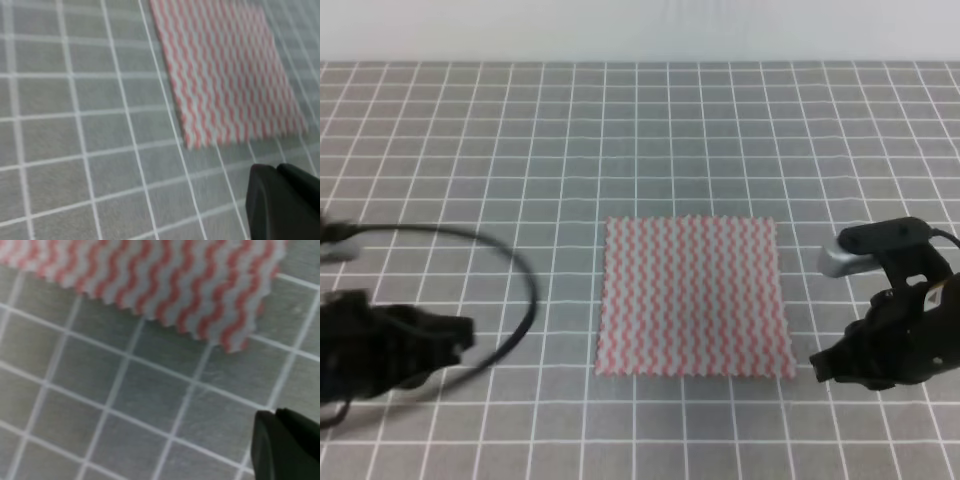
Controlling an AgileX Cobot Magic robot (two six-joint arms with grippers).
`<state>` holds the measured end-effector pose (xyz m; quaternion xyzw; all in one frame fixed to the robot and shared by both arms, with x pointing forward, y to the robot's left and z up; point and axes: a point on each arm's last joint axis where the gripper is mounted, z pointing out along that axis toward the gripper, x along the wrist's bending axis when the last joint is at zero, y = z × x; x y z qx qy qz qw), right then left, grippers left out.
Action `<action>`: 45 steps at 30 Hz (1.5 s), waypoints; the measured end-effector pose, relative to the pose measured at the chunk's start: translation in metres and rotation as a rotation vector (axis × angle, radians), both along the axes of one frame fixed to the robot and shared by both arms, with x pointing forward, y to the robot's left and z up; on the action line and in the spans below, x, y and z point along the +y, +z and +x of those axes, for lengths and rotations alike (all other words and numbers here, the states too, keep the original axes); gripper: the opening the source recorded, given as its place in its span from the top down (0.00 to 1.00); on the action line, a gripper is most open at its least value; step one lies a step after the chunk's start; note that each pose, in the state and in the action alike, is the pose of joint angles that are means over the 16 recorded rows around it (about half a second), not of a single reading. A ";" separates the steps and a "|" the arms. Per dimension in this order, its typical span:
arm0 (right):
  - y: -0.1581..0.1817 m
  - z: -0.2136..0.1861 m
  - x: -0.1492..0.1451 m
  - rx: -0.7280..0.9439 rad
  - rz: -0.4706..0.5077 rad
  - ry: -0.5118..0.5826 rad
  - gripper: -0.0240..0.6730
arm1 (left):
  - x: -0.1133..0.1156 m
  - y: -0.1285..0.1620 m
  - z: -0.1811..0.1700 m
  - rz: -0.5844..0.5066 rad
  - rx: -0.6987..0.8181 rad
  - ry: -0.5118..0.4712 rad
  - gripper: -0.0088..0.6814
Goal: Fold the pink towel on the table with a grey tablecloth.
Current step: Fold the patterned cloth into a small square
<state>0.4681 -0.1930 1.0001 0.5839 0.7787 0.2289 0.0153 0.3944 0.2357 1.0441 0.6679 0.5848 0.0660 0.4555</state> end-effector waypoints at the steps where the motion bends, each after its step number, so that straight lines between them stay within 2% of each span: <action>1: -0.001 0.000 0.002 -0.005 -0.018 0.001 0.98 | -0.005 0.000 0.011 0.024 0.028 -0.049 0.99; 8: -0.002 0.004 0.010 -0.052 -0.087 -0.021 0.89 | -0.045 -0.016 0.075 0.154 0.191 -0.312 0.99; 16: -0.002 0.016 0.015 -0.043 -0.099 -0.034 0.75 | -0.099 -0.037 0.108 0.344 0.235 -0.484 0.99; 24: -0.018 0.033 0.023 0.022 -0.118 -0.031 0.66 | -0.125 -0.036 0.114 0.438 0.186 -0.518 0.99; 34: -0.041 0.047 0.035 0.083 -0.093 -0.025 0.58 | -0.129 -0.032 0.116 0.429 0.145 -0.497 0.99; 45: -0.052 0.058 0.044 0.112 -0.073 -0.012 0.57 | -0.129 -0.032 0.117 0.428 0.136 -0.492 0.99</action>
